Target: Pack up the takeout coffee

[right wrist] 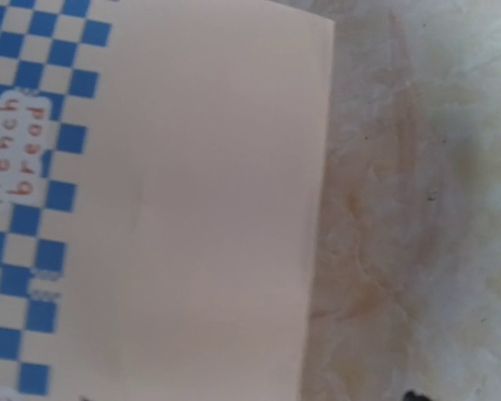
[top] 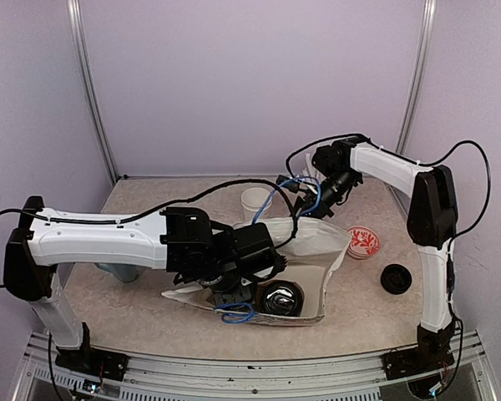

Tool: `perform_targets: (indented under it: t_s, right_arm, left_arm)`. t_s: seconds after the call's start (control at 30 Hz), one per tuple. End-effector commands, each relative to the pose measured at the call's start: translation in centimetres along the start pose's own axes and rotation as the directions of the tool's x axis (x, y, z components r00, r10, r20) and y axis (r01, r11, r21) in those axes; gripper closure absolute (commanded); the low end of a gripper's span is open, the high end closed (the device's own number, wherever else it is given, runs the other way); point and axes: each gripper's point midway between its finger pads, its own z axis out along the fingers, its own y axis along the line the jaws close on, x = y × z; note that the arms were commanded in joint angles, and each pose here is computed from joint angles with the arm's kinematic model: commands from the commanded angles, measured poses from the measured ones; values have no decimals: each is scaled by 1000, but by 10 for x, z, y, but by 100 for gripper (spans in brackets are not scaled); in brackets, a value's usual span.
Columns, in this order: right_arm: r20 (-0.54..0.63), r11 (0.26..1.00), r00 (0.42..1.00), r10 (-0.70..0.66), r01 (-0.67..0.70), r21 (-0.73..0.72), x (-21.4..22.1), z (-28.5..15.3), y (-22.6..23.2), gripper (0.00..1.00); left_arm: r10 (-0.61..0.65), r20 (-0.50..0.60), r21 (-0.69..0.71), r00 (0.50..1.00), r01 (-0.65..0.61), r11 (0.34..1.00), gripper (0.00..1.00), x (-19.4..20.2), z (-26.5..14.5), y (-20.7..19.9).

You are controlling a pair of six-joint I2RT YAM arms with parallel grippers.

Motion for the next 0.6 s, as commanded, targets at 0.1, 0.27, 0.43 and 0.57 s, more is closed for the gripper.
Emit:
perform_targets:
  t_s: [0.1, 0.27, 0.43, 0.57]
  right_arm:
    - [19, 999, 999, -25, 25, 25, -5, -17, 8, 23]
    - [21, 1000, 1000, -14, 13, 22, -1, -17, 5, 23]
    - [24, 999, 1000, -17, 17, 27, 0, -20, 7, 23]
    - [25, 999, 1000, -13, 12, 35, 0, -23, 5, 23]
  left_arm:
    - [-56, -130, -10, 990, 55, 998, 57, 19, 38, 15]
    - [-57, -165, -4, 985, 57, 998, 58, 26, 52, 16]
    - [-70, -146, -19, 987, 68, 998, 58, 22, 44, 24]
    - [-107, -104, -49, 989, 103, 994, 54, 15, 29, 36]
